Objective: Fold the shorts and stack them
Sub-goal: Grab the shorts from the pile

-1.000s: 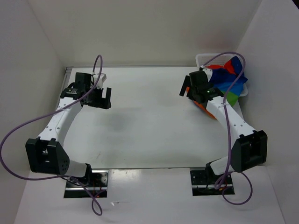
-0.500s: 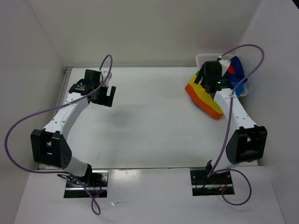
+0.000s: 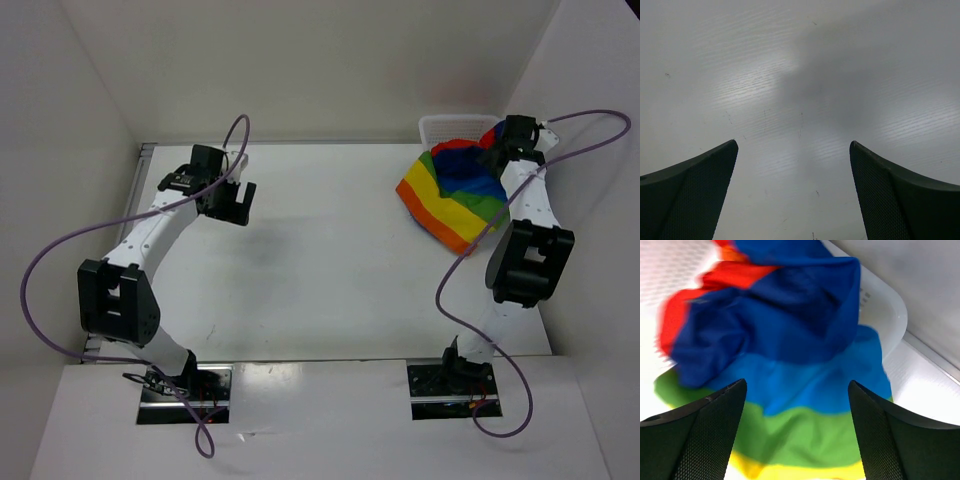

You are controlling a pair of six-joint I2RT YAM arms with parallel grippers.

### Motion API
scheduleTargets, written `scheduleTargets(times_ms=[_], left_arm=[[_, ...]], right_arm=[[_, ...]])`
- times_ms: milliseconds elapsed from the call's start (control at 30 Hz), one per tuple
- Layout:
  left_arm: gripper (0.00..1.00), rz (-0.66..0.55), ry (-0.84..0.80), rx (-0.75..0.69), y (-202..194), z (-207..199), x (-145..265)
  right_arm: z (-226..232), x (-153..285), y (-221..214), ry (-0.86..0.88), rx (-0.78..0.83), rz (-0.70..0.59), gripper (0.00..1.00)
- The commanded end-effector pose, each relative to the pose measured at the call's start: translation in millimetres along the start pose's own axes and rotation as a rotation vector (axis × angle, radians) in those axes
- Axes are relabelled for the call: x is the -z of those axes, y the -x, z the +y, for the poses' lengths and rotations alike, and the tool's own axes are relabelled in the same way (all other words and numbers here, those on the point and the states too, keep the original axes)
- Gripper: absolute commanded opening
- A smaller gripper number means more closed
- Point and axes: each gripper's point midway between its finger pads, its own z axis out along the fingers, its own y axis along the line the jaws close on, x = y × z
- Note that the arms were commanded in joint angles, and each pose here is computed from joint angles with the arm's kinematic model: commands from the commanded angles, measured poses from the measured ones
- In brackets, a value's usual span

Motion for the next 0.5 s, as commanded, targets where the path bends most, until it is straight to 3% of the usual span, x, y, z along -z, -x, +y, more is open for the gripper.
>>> scheduleTargets(times_ms=[0,100,200,333,367,467], left_arm=[[0.99,-0.074,-0.027,-0.010,26,-5,5],[0.99,-0.065,-0.028,-0.009,25,-5,1],[0.99,-0.065,-0.028,-0.009,25,-5,1],[0.99,-0.055,-0.020,-0.009,23,-4,-2],[0.99,-0.046,-0.020,-0.008,19,-4,-4],[0.99,-0.035,-0.021,-0.008,17,-4,-7]], right_arm=[[2,-14,1,-0.032,-0.013,0.026,0.85],[-8,-32,0,-0.088,-0.026,0.035,0.79],[-16,-41,1,-0.120,-0.027,0.029,0.67],[-14,-38,8,-0.117,-0.054,0.004,0.30],[-5,-32,11,-0.095,-0.054,-0.011,0.15],[12,-13,16,-0.054,-0.044,-0.039,0.00]])
